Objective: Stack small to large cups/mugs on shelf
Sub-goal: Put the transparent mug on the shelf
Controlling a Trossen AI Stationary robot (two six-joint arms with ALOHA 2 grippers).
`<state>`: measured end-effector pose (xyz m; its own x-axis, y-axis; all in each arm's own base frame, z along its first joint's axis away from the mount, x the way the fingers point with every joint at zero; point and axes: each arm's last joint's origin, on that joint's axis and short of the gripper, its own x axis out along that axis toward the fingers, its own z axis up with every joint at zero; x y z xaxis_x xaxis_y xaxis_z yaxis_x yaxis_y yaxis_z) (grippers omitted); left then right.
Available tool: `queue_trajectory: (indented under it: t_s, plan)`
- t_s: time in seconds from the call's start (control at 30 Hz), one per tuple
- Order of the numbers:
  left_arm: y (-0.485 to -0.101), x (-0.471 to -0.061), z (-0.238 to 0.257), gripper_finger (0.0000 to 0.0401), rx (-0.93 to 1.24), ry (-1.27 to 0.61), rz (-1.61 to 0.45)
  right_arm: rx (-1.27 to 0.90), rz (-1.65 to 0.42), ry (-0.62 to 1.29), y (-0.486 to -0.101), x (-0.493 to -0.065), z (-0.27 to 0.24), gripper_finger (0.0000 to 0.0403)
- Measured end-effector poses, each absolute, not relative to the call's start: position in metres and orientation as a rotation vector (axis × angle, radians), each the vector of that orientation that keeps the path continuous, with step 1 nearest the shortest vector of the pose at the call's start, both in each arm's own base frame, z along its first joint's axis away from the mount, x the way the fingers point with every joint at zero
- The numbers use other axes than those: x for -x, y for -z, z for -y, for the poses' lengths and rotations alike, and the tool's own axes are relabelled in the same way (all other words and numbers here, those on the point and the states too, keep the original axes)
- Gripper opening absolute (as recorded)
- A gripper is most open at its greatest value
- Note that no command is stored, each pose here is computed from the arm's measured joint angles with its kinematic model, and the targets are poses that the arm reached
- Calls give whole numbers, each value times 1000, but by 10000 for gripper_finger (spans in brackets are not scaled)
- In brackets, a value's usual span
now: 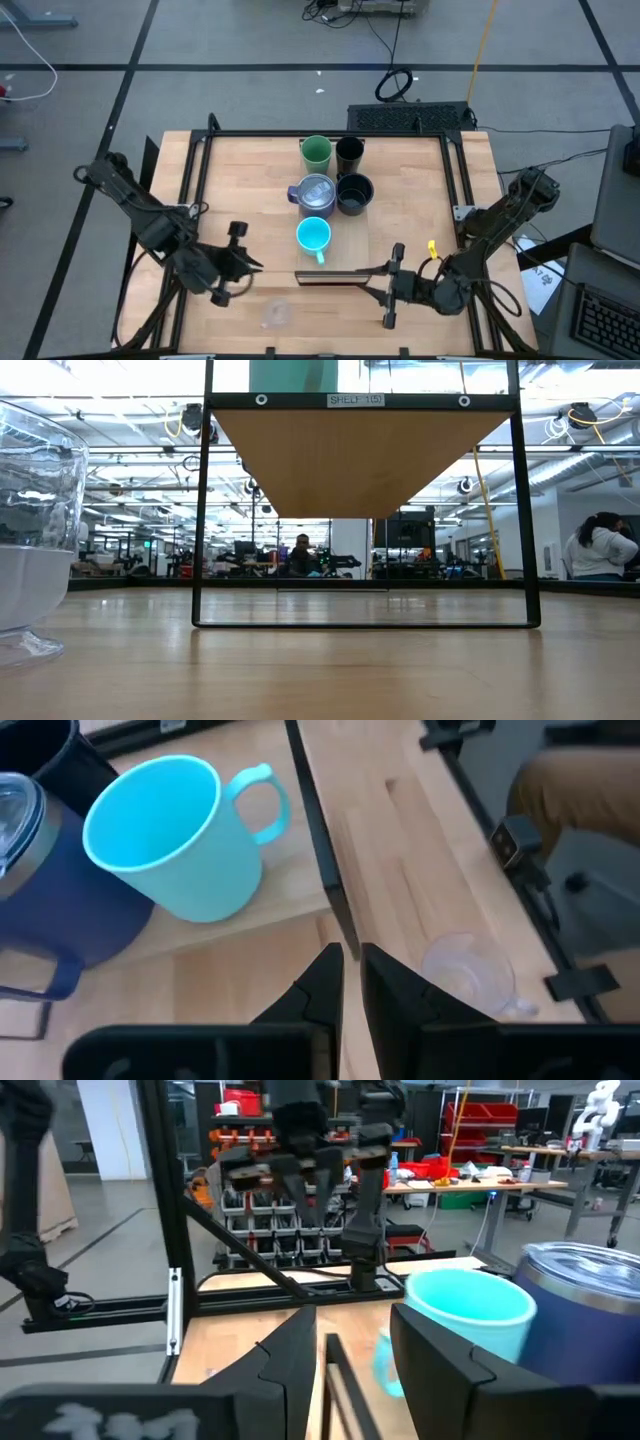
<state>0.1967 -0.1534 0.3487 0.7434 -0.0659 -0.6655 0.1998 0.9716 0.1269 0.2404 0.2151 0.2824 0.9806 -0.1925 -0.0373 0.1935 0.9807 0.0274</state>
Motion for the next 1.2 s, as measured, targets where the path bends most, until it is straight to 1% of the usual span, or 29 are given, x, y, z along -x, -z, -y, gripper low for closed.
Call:
queue_trajectory:
  t_s: [0.13, 0.3, 0.6, 0.8, 1.0, 1.2]
  plan:
    - [-335, -183, 147, 42, -161, 171, -645, -10, -51, 186, -287, -250, -229, 120]
    - [-316, -175, 140, 42, -150, 166, -619, -20, -53, 187, -291, -264, -244, 120]
    - [-292, -171, 140, 42, -154, 149, -638, -39, -63, 180, -286, -290, -272, 124]
    - [-291, -168, 144, 42, -179, 122, -603, -72, -77, 106, -277, -310, -294, 136]
    - [-293, -164, 150, 42, -176, 120, -570, -71, -78, 105, -270, -329, -309, 151]
    - [-293, -157, 155, 42, -114, 64, -547, -52, -77, 114, -261, -351, -327, 183]
